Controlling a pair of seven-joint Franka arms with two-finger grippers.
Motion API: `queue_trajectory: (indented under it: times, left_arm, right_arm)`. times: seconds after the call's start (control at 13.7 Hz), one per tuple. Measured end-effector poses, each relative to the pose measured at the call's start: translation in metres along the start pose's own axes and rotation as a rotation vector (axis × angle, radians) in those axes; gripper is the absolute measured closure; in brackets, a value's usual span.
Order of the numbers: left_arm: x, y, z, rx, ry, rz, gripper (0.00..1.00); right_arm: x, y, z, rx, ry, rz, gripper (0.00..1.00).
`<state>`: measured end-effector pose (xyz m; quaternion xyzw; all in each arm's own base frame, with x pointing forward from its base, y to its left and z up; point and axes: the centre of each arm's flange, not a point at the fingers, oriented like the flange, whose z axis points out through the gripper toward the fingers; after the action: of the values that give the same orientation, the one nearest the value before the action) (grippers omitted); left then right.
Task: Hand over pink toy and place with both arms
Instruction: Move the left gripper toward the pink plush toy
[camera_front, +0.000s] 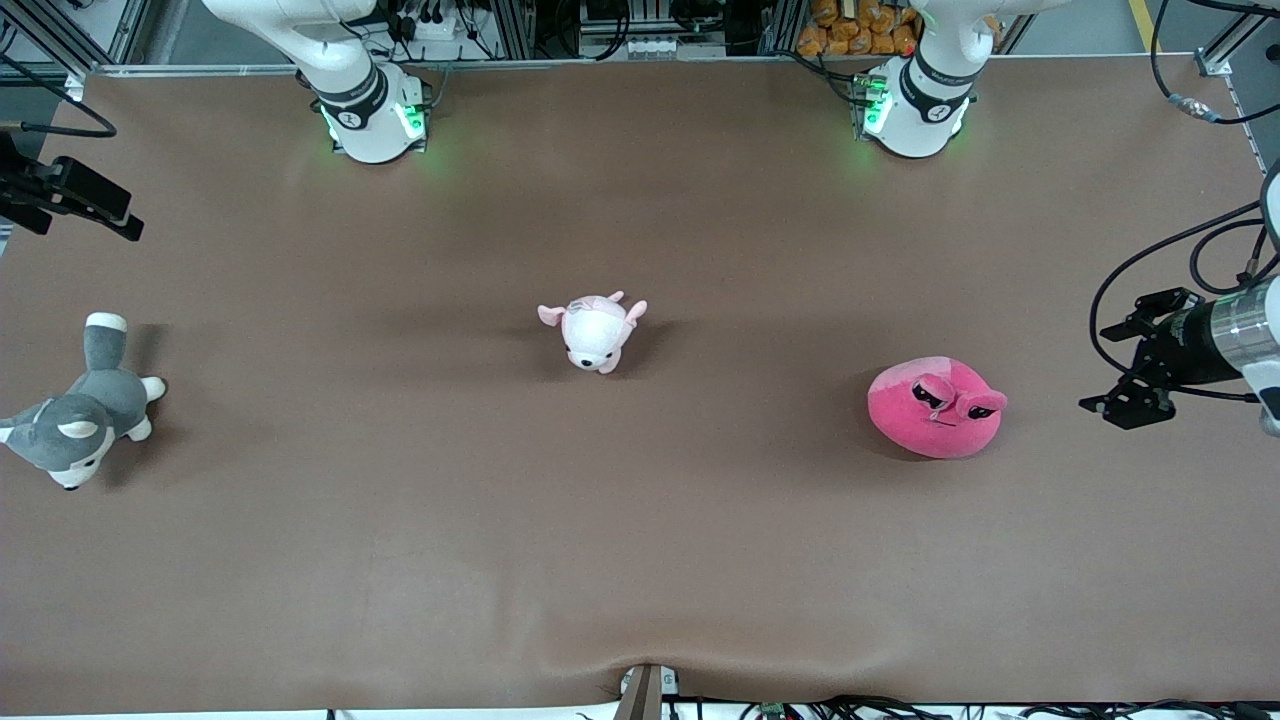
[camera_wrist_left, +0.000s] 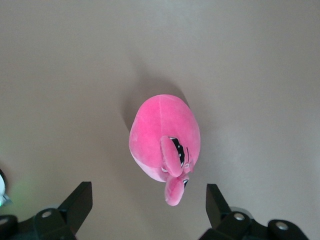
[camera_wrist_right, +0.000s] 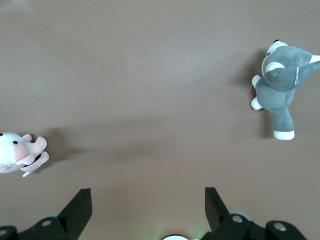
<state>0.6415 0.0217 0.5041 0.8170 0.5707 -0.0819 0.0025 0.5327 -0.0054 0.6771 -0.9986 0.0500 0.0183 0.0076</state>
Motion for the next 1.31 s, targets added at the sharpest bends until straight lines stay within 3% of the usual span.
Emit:
queue_trajectory:
  times: [0.44,0.66,1.31]
  left_arm:
    - [0.024,-0.007,0.006,-0.015,-0.076,-0.231,0.00]
    - [0.016,0.007,0.022,-0.022,-0.136,-0.256,0.00]
    - [0.024,0.019,0.058,-0.025,-0.141,-0.323,0.00]
  right_arm:
    - [-0.001,0.007,0.001,-0.002,-0.015,0.013,0.00]
    - [-0.001,0.013,0.001,-0.013,-0.016,0.023,0.00]
    - [-0.001,0.010,0.001,-0.015,-0.016,0.018,0.00]
